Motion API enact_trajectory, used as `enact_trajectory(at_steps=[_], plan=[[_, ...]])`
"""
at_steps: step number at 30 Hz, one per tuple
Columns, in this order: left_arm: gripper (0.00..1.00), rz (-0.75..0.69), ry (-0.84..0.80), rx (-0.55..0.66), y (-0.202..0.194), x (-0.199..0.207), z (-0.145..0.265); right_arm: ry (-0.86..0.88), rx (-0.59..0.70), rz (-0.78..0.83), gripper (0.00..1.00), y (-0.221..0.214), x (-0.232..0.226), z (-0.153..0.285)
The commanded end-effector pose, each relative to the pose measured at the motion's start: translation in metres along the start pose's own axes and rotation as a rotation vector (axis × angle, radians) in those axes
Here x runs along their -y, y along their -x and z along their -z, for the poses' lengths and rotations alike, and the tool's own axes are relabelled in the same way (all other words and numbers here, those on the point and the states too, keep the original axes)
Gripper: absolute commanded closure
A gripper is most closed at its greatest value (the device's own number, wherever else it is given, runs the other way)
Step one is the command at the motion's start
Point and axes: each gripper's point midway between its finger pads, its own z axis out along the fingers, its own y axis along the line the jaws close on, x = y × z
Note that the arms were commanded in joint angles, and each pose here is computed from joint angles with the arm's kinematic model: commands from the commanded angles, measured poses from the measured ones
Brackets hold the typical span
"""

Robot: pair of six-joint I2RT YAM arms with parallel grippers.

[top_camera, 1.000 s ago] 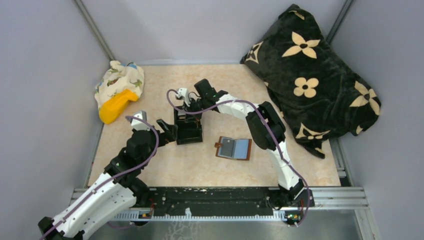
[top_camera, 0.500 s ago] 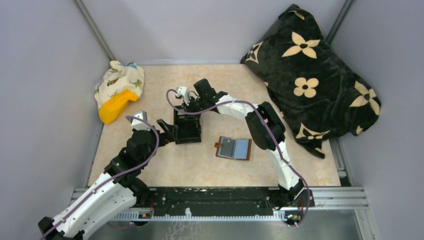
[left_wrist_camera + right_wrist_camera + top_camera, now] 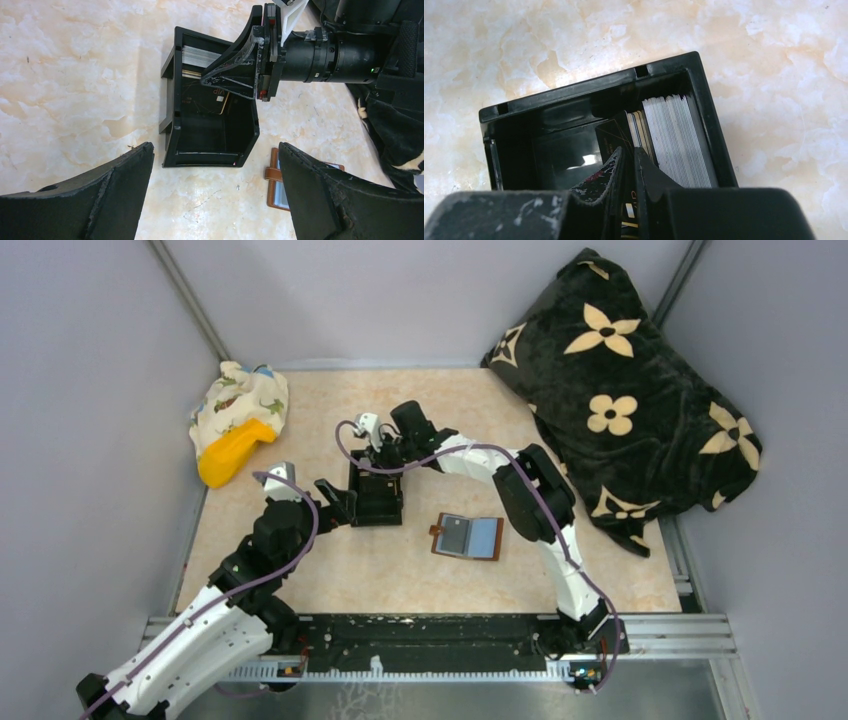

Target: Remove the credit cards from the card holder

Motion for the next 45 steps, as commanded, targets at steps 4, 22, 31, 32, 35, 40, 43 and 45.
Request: enact_trajectory(at_steps=[4, 22, 31, 32, 35, 40, 43, 45], plan=[[0.01, -0.001, -0.023, 0.012, 0.001, 0.003, -0.001, -0.052, 0.134, 0.073, 0.87, 0.059, -0.003, 0.028], [0.09, -0.016, -0.216, -0.1, -0.017, 0.061, -0.014, -0.547, 0.525, -0.095, 0.87, 0.112, -0.014, 0.191], [0.18, -0.069, -0.327, -0.209, -0.072, 0.131, -0.015, -0.662, 0.463, -0.424, 0.85, -0.01, -0.047, 0.222], [0.19, -0.073, -0.353, -0.231, -0.081, 0.138, -0.014, -0.663, 0.453, -0.443, 0.85, -0.024, -0.054, 0.224], [0.26, -0.094, -0.414, -0.291, -0.107, 0.154, -0.016, -0.669, 0.426, -0.455, 0.83, -0.049, -0.07, 0.233], [0.25, -0.147, -0.415, -0.396, -0.147, 0.157, -0.027, -0.704, 0.364, -0.499, 0.78, -0.084, -0.083, 0.242], [0.24, -0.168, -0.418, -0.467, -0.167, 0.163, -0.033, -0.712, 0.334, -0.536, 0.78, -0.102, -0.09, 0.243], [0.25, -0.169, -0.419, -0.507, -0.179, 0.167, -0.036, -0.714, 0.32, -0.559, 0.77, -0.112, -0.095, 0.243]])
